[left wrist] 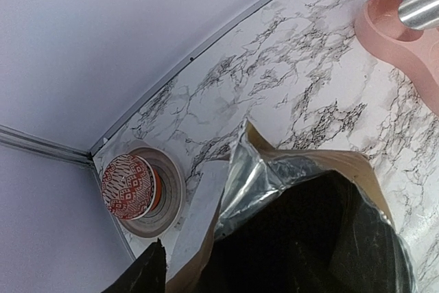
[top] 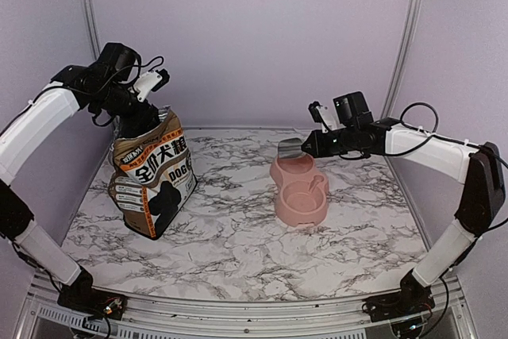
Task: Serve the pet food
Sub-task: Adjust the pet food bag at the center of the board.
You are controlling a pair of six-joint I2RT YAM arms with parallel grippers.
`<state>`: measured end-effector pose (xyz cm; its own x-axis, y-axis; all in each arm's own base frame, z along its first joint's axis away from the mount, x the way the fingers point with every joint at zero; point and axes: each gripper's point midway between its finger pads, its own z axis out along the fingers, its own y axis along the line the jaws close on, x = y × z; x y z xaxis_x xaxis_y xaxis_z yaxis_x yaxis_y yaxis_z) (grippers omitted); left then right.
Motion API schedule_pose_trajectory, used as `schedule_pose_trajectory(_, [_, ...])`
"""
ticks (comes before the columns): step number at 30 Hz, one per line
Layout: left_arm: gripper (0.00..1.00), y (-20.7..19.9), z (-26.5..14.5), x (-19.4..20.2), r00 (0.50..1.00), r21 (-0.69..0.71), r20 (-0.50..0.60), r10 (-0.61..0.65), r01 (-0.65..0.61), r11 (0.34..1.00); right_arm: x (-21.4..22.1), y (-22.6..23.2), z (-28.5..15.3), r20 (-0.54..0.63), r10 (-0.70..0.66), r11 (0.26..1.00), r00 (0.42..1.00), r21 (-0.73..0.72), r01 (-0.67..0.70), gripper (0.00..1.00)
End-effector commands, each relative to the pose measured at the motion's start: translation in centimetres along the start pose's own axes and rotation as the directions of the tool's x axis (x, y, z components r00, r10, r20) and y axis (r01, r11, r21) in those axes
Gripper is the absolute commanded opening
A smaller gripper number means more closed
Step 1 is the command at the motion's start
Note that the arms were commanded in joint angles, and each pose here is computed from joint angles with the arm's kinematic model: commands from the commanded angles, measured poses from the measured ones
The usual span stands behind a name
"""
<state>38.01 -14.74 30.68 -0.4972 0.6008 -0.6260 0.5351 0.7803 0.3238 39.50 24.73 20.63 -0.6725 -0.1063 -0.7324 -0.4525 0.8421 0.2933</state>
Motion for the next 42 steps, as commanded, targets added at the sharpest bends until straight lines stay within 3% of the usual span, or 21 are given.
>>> schedule_pose_trajectory(1, [0.55,0.7,1.3,-0.7,0.999,-0.007,0.000,0.049,-0.049,0.999,-1.1,0.3,-0.9,0.048,-0.027,0.999,0.998,-0.016,0.027,0.00])
schedule_pose_trajectory(9, [0.43,2.1,3.2,-0.9,0.995,-0.041,-0.037,0.097,-0.098,0.994,-1.0,0.0,-0.8,0.043,-0.027,0.999,0.999,-0.018,0.028,0.00])
schedule_pose_trajectory(12, [0.30,2.7,3.8,-0.9,0.993,-0.053,-0.052,0.106,-0.109,0.993,-0.9,0.1,-0.5,0.036,-0.026,0.999,0.999,-0.026,0.027,0.00])
schedule_pose_trajectory(17, [0.00,3.4,3.6,-2.1,0.995,-0.054,-0.015,0.094,-0.095,0.994,-0.8,0.2,0.0,0.027,-0.024,0.999,0.999,-0.040,0.025,0.00])
schedule_pose_trajectory(24, [0.00,8.0,2.2,-5.3,0.998,-0.276,0.067,-0.014,0.032,0.961,-1.2,0.5,0.5,0.026,-0.016,0.998,1.000,-0.060,0.017,0.00])
schedule_pose_trajectory(27, [0.07,10.0,1.1,-5.9,0.991,-0.359,0.099,-0.094,0.123,0.925,-1.3,0.6,0.6,0.027,-0.009,0.997,1.000,-0.071,0.011,0.00])
schedule_pose_trajectory(34, [0.53,9.1,-1.2,-3.8,0.971,-0.331,0.111,-0.210,0.235,0.914,-1.4,1.0,0.7,0.023,-0.008,0.996,1.000,-0.090,0.010,0.00])
schedule_pose_trajectory(38, [0.60,7.7,-2.3,-1.0,0.961,-0.299,0.070,-0.268,0.277,0.913,-1.8,1.2,0.6,0.029,-0.015,0.995,0.999,-0.094,0.018,0.00])
schedule_pose_trajectory(42, [0.68,5.6,-4.1,-0.5,0.942,-0.182,0.083,-0.326,0.336,0.924,-2.1,1.4,0.8,0.028,-0.017,0.994,0.999,-0.108,0.020,0.00])
